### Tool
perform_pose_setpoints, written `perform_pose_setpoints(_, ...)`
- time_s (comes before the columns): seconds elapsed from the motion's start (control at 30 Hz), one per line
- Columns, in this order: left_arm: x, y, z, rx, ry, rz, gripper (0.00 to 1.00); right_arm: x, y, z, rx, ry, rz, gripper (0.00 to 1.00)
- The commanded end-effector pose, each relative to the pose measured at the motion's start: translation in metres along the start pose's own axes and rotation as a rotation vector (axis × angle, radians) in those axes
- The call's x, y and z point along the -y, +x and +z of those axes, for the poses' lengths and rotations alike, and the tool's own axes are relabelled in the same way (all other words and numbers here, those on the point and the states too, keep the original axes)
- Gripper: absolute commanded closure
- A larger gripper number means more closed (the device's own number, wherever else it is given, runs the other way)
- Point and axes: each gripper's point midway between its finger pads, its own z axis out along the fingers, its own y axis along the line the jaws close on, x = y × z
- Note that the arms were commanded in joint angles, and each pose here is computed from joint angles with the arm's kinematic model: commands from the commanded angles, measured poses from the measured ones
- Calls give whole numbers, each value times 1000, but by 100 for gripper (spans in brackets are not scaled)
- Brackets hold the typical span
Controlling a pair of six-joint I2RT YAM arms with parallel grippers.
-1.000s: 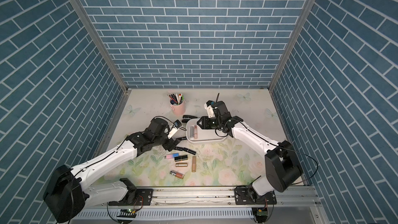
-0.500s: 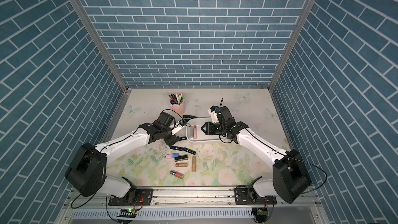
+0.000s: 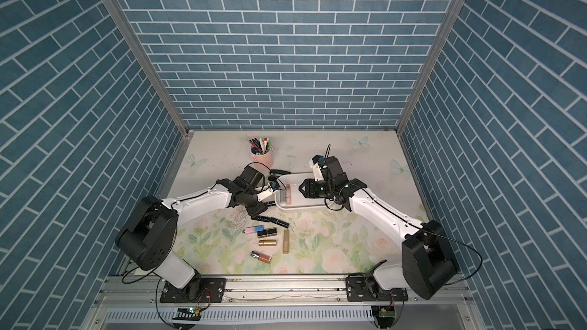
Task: Put the lipstick into the storage box
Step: Pick up the lipstick at the center of the board.
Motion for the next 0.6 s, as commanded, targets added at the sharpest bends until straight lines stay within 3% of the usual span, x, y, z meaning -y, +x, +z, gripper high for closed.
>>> perform_pose_setpoints(0.0,0,0,2,-12,19,6,35,5,-2,1,-1,21,-36,55)
perform_pose_setpoints(0.23,1,4,11,-40,31,5,36,9,-1,1,1,28,-36,55)
perform_pose_setpoints(0.57,7,11,26,-97,83,7,48,13,-2,2,5,34,-34,55)
